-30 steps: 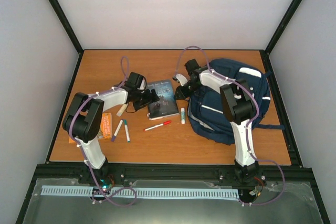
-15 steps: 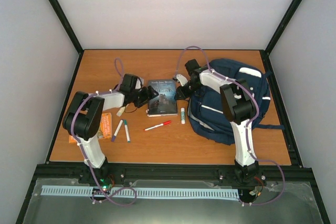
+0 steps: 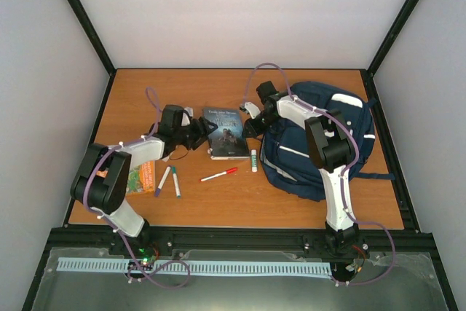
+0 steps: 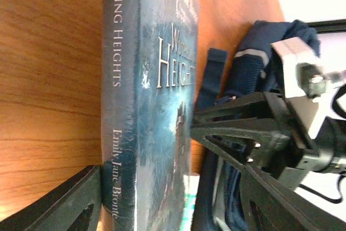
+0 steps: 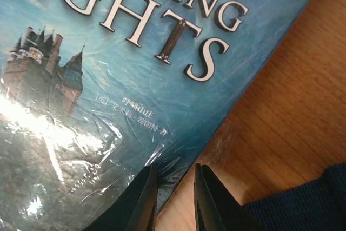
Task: Pack the student bag
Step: Pick up the book from the center of the board, then place the book in the student bag.
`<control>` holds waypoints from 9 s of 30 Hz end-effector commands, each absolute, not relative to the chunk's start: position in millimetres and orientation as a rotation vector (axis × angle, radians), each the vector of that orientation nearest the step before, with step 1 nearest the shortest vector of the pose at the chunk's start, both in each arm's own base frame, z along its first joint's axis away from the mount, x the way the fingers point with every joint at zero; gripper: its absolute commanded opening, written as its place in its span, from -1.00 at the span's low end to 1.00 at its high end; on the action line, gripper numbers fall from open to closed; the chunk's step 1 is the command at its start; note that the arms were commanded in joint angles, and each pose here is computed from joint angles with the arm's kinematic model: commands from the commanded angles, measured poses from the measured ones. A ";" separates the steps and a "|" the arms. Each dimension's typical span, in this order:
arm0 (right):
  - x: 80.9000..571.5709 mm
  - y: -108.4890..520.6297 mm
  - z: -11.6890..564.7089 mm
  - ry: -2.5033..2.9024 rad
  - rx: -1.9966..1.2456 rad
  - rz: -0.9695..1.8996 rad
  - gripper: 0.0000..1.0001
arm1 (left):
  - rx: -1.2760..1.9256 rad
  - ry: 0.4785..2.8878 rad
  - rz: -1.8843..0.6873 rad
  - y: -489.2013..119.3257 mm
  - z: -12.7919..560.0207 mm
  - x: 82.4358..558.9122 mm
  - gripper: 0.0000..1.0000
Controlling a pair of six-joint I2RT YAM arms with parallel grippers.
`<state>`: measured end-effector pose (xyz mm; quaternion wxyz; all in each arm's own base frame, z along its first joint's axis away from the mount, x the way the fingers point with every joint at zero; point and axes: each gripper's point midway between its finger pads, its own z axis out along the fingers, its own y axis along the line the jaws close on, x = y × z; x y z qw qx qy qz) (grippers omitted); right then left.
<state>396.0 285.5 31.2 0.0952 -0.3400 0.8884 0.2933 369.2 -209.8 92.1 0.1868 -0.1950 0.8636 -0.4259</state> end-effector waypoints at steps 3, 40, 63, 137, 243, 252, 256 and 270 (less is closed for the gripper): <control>353.7 291.5 -22.2 2.785 -1.093 0.868 -0.60 | -0.420 2.308 -1.459 -246.6 142.2 367.4 0.34; 383.7 283.8 101.5 2.542 -1.000 0.835 -0.32 | -0.298 2.428 -1.093 -232.7 157.0 357.9 -0.98; 216.3 179.8 302.5 1.738 -1.439 0.830 0.69 | 1.031 2.360 -1.094 -277.1 239.0 169.0 -0.98; 142.7 246.5 305.4 1.617 -1.605 1.494 -0.94 | 1.254 2.312 -1.132 -264.6 235.6 98.5 0.04; 272.2 71.3 297.9 1.926 -1.073 -0.308 -0.94 | 0.644 2.126 -2.156 -502.9 160.2 205.1 -0.98; 261.7 76.7 300.1 1.909 -1.100 -0.259 -0.95 | 0.473 2.187 -2.134 -526.2 141.9 260.5 -0.99; 258.8 76.0 303.4 1.898 -1.101 -0.263 -0.94 | 0.387 2.181 -2.140 -529.6 136.4 284.8 -0.98; 256.0 71.0 293.3 1.923 -1.089 -0.281 -0.95 | 0.194 2.534 -1.628 -499.5 90.8 309.2 0.27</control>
